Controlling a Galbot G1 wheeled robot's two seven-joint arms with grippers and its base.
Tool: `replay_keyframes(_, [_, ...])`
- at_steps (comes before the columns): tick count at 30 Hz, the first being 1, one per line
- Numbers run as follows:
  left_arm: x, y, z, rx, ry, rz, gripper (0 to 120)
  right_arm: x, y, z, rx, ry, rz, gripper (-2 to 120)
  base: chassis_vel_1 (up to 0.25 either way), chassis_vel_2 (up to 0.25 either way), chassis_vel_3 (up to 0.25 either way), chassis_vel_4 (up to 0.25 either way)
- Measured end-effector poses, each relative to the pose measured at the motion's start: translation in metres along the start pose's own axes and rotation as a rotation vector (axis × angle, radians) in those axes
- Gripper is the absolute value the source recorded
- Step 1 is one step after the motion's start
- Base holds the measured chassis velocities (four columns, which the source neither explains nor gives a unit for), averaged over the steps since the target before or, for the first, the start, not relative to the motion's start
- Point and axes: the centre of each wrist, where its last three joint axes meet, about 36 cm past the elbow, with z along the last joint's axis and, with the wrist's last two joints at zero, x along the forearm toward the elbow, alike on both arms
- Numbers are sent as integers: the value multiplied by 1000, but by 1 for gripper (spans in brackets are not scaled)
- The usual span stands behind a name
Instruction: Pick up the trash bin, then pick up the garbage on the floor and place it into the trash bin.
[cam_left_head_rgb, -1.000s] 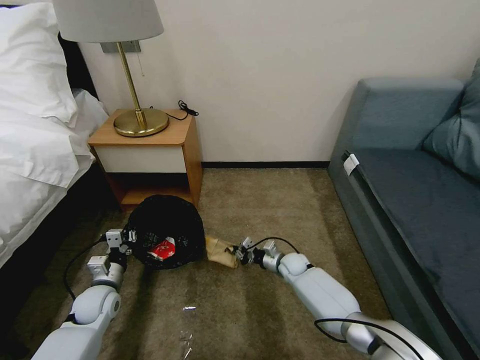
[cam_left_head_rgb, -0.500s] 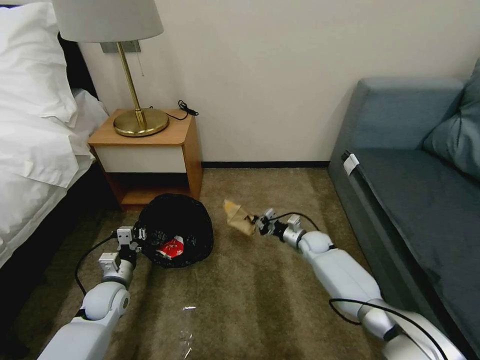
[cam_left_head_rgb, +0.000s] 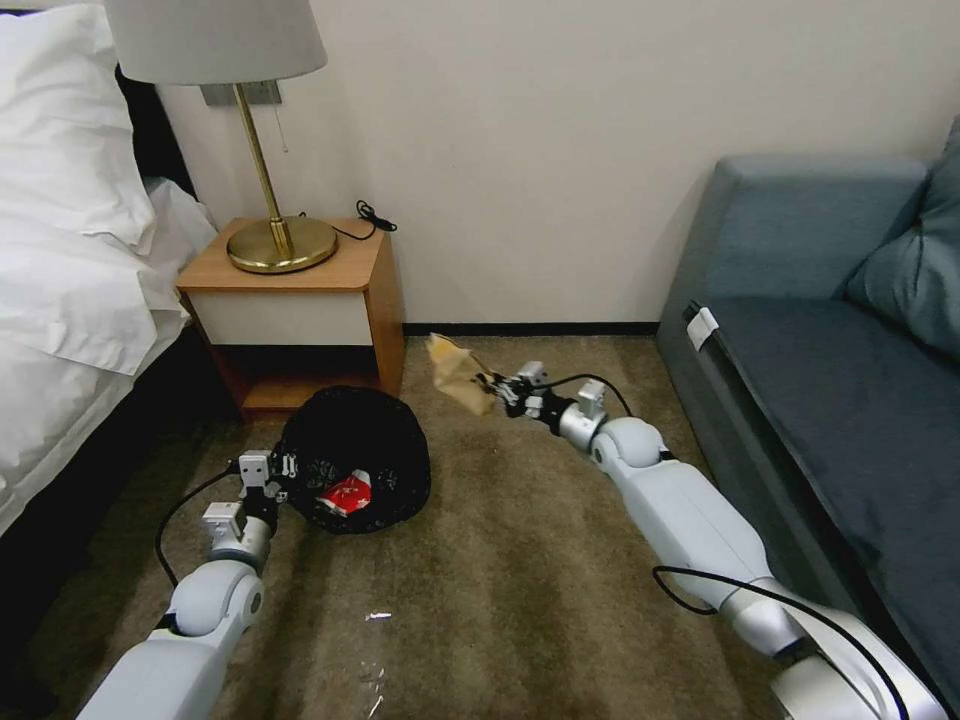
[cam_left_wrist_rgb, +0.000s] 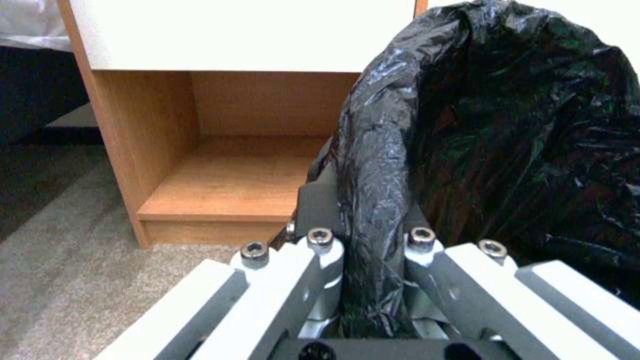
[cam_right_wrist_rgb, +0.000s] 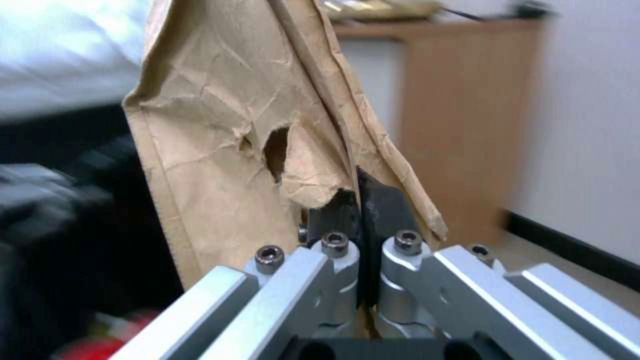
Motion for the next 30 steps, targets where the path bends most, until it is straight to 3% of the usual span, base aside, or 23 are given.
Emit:
replay_keyframes(3, [-2,1,-3,1,0,2,4,-32,35,-5,-58,-19,-70,0,0,0,0,0])
replay_keyframes(8, [-6,4,-7,3,-4,0,4,-59,59,6,-89,-2,-108,0,0,0,0,0])
replay_keyframes(15, [-7,4,-9,6,-7,-1,4,-81,82,32,-109,48,-136,0,0,0,0,0])
replay_keyframes(20, [-7,5,-9,7,-6,-2,4,-88,94,50,-85,88,-75,2,0,0,0,0])
replay_keyframes(25, [-6,6,-9,7,-5,-6,4,-87,102,60,-76,108,-56,24,0,0,0,0])
replay_keyframes(28, [-6,7,-9,7,-4,-6,4,-86,102,61,-74,108,-55,28,0,0,0,0])
replay_keyframes(30, [-5,6,-9,8,-5,-6,4,-85,102,59,-70,105,-56,42,0,0,0,0])
